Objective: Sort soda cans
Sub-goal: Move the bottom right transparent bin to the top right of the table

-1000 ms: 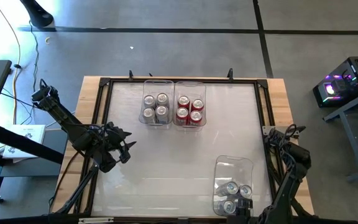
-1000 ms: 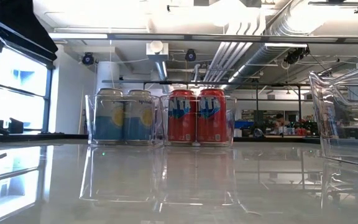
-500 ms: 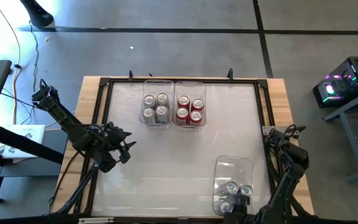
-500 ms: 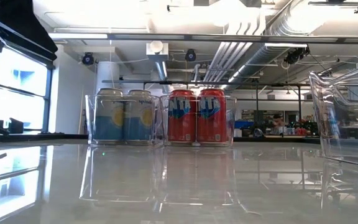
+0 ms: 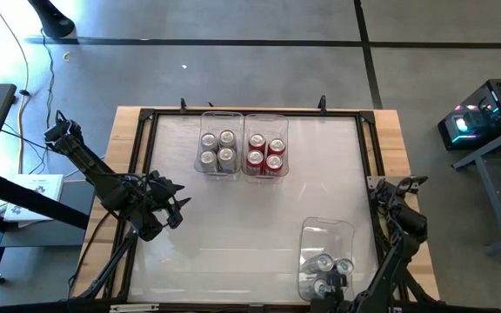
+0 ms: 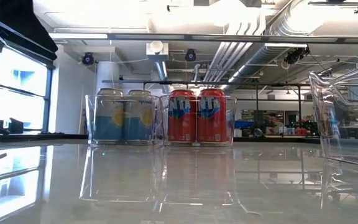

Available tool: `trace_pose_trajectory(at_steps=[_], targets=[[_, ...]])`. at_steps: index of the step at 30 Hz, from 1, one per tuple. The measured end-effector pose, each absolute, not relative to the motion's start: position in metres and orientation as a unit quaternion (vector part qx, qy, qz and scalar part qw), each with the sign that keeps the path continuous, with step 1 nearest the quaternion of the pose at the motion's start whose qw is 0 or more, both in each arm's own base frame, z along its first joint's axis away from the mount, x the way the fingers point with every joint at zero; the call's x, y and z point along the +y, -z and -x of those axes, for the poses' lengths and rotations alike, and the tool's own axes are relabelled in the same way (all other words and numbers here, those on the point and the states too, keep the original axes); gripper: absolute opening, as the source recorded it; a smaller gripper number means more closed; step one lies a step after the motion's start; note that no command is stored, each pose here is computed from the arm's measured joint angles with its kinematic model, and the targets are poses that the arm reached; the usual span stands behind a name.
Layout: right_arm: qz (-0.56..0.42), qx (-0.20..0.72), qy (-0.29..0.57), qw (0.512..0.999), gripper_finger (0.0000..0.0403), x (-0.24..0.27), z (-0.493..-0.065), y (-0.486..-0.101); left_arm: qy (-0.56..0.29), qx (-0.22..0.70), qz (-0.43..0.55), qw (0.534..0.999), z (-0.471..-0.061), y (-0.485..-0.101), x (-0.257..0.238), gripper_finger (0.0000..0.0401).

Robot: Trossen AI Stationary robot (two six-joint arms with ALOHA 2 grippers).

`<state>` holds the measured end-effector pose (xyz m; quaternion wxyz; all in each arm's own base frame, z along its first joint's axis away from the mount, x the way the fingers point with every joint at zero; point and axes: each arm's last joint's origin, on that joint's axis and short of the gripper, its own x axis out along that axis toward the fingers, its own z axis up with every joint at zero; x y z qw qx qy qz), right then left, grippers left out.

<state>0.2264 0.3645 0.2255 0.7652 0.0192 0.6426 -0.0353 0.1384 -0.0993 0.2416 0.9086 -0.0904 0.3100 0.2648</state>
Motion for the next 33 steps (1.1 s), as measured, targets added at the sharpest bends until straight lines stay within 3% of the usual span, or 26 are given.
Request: trace_pose_trajectory(at_steps=[3,16,33], targets=[[-0.005,0.643,0.042,0.765,0.0006,0.362,-0.225,-0.225,-0.265,0.310,0.091,0.909,-0.138,-0.242,-0.099,0.0208],[0.128,0.657,0.061,0.740,0.0001,0.337,-0.233,-0.224,-0.262,0.312,0.082,0.910,-0.138,-0.242,-0.099,0.0208],[0.149,0.682,0.083,0.711,0.0000,0.309,-0.258,-0.225,-0.257,0.314,0.072,0.911,-0.139,-0.242,-0.100,0.0208]])
